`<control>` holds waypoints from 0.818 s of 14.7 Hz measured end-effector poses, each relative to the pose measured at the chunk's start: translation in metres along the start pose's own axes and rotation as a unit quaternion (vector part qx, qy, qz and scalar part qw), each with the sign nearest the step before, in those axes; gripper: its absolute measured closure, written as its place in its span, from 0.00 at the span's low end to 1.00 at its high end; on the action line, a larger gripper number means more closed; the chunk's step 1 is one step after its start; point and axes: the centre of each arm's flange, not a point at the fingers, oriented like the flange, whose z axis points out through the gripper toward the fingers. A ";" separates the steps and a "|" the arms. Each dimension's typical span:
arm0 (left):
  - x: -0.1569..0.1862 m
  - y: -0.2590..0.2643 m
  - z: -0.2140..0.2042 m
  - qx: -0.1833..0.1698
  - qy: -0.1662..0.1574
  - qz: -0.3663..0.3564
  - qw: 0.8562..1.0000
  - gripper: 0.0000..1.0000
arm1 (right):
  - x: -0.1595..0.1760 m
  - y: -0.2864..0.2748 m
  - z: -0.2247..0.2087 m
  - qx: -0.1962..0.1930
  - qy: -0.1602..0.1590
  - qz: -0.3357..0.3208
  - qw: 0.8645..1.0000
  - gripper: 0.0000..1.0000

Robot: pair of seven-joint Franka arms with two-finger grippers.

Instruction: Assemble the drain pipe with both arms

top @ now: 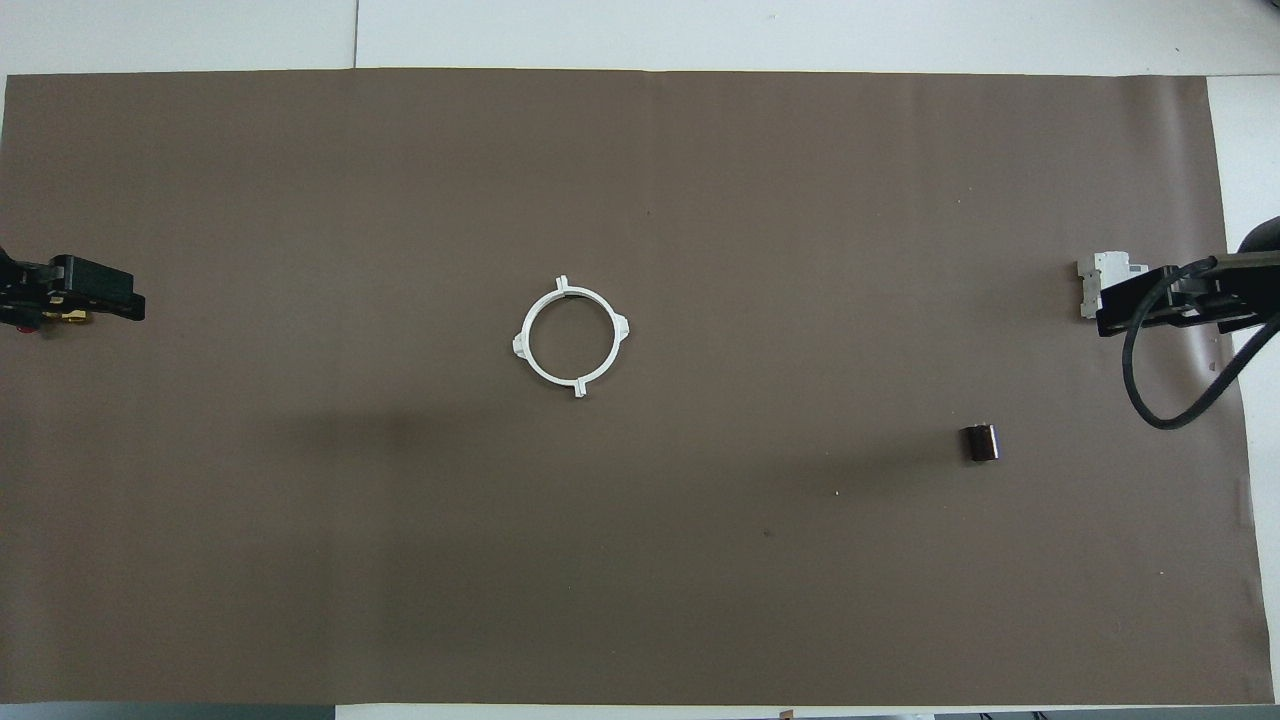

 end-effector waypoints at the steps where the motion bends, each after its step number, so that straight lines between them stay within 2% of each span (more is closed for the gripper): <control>1: 0.000 0.000 0.000 0.000 0.000 0.001 1.000 0.00 | 0.000 0.000 0.000 0.000 0.000 0.000 1.000 0.00; 12: -0.004 0.004 -0.010 0.000 -0.001 0.005 1.000 0.00 | 0.000 0.000 0.000 0.000 0.000 0.000 1.000 0.00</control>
